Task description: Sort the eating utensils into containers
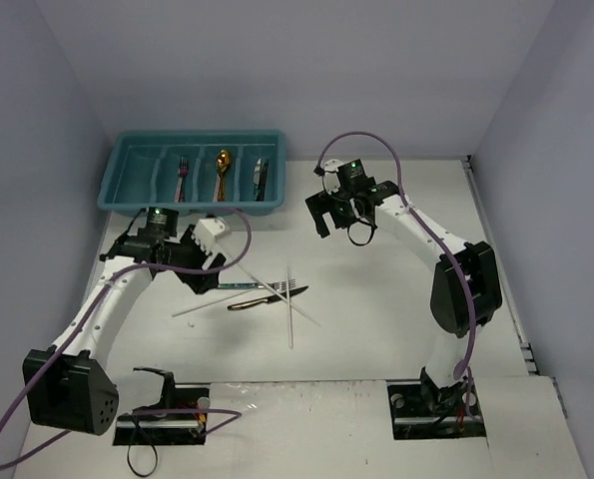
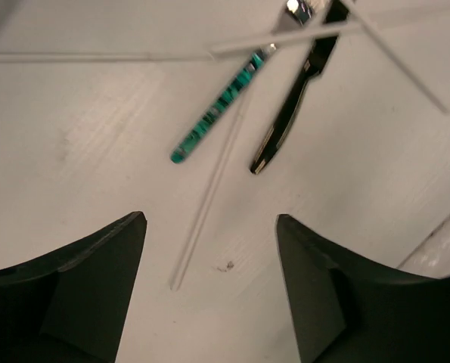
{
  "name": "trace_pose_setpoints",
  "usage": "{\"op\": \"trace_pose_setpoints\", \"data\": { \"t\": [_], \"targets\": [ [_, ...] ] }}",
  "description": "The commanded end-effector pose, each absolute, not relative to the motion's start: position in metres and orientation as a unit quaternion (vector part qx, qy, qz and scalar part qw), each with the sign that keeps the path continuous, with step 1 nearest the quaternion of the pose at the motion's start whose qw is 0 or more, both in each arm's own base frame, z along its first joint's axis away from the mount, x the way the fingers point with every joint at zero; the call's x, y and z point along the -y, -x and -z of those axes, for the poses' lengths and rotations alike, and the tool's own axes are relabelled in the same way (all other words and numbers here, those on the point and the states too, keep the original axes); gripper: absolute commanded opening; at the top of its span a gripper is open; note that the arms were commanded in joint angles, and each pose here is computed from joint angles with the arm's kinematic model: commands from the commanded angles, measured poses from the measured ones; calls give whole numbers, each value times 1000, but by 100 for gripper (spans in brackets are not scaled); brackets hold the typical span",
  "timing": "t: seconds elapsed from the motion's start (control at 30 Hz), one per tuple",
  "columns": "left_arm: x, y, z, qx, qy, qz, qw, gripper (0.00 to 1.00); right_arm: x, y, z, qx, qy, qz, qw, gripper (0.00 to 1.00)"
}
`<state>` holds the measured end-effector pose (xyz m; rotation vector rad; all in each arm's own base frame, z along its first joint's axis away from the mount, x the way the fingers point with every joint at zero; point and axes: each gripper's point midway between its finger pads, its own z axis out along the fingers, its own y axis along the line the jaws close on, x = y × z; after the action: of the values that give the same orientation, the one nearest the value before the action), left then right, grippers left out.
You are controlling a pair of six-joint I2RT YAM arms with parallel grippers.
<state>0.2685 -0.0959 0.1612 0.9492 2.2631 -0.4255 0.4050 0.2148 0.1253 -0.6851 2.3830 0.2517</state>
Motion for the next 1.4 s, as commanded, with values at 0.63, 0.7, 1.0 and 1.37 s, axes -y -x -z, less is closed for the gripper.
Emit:
{"op": "trace_pose_setpoints", "data": {
  "t": [0.63, 0.7, 1.0, 1.37],
  "targets": [
    [142, -314, -86, -700, -654, 182, 221, 37, -213, -396, -132, -906, 243, -139, 318, 96],
    [143, -318, -82, -697, -657, 185, 218, 34, -210, -396, -132, -906, 240, -140, 318, 96],
    [142, -303, -62, -687, -669, 206, 197, 31, -198, -400, -130, -910, 227, -142, 316, 96],
    [137, -292, -46, -691, -669, 212, 172, 32, -197, -400, -128, -912, 223, -146, 312, 96]
  ]
}}
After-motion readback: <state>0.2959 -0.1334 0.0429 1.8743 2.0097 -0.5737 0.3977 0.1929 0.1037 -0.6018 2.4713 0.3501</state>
